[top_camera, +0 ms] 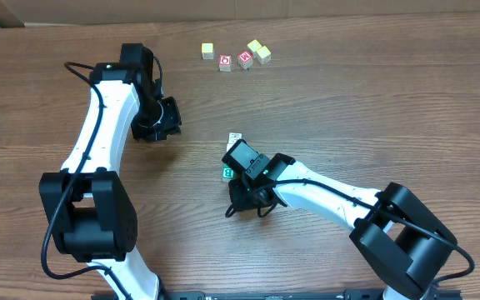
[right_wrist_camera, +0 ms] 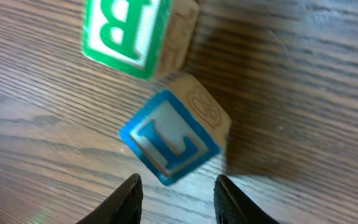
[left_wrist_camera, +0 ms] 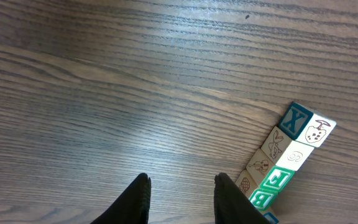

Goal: Flip 5 blocks

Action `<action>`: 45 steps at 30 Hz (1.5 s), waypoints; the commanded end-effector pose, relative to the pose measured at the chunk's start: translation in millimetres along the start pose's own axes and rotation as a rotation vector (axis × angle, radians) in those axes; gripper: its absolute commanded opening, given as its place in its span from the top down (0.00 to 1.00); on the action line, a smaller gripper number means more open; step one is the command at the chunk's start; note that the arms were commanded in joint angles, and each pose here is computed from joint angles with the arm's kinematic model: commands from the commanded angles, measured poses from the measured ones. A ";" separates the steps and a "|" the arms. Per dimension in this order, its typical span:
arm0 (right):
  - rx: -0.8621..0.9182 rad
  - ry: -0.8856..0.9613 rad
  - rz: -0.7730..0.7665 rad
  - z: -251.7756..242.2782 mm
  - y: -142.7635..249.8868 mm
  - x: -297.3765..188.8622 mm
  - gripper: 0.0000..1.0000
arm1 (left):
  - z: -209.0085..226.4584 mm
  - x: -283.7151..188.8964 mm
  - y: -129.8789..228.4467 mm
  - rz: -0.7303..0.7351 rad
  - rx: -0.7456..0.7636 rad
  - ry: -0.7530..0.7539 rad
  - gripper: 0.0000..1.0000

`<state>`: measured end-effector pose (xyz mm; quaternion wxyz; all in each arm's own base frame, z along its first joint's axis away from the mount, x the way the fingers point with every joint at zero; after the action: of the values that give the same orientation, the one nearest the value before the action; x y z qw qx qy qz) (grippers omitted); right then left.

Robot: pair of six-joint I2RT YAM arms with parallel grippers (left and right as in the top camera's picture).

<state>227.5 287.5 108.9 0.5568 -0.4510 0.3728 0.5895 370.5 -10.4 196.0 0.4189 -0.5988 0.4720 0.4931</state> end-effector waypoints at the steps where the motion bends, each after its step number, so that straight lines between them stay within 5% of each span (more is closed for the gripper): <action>1: -0.003 0.009 -0.021 0.9 0.3 -3.4 0.60 | -1.6 -6.3 1.7 -0.021 0.015 -0.002 0.73; 7: 0.007 0.042 -0.022 -5.9 -2.3 -5.7 0.66 | -1.4 -5.9 2.0 -0.019 0.015 -0.003 0.73; 10: 0.028 0.050 0.016 -9.9 -2.8 -12.6 0.95 | -1.1 -4.7 2.7 -0.016 0.014 -0.004 0.73; 11: 0.037 0.058 0.015 -12.1 -4.2 -16.1 0.96 | -0.9 -4.1 3.0 -0.014 0.014 -0.004 0.73; 24: 0.197 0.072 -0.172 -30.9 -40.2 -23.3 0.96 | -0.1 1.7 3.0 -0.015 0.014 -0.003 0.74; 45: 0.267 0.031 -0.144 -5.5 -20.2 -16.7 0.96 | -0.1 1.7 2.9 -0.016 0.014 -0.003 0.74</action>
<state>248.0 272.3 108.4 0.6252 -0.4225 0.4346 0.4917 369.6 -10.5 189.1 0.4185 -0.5986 0.4723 0.4934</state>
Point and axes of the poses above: each gripper's point midway between its finger pads, its own x axis out along the fingers, its own z axis along the line the jaws close on, y = z × x, the point moved 10 cm from there along -x, back along the fingers, and after that the axes turned 6 degrees about x, right-handed, at the moved point
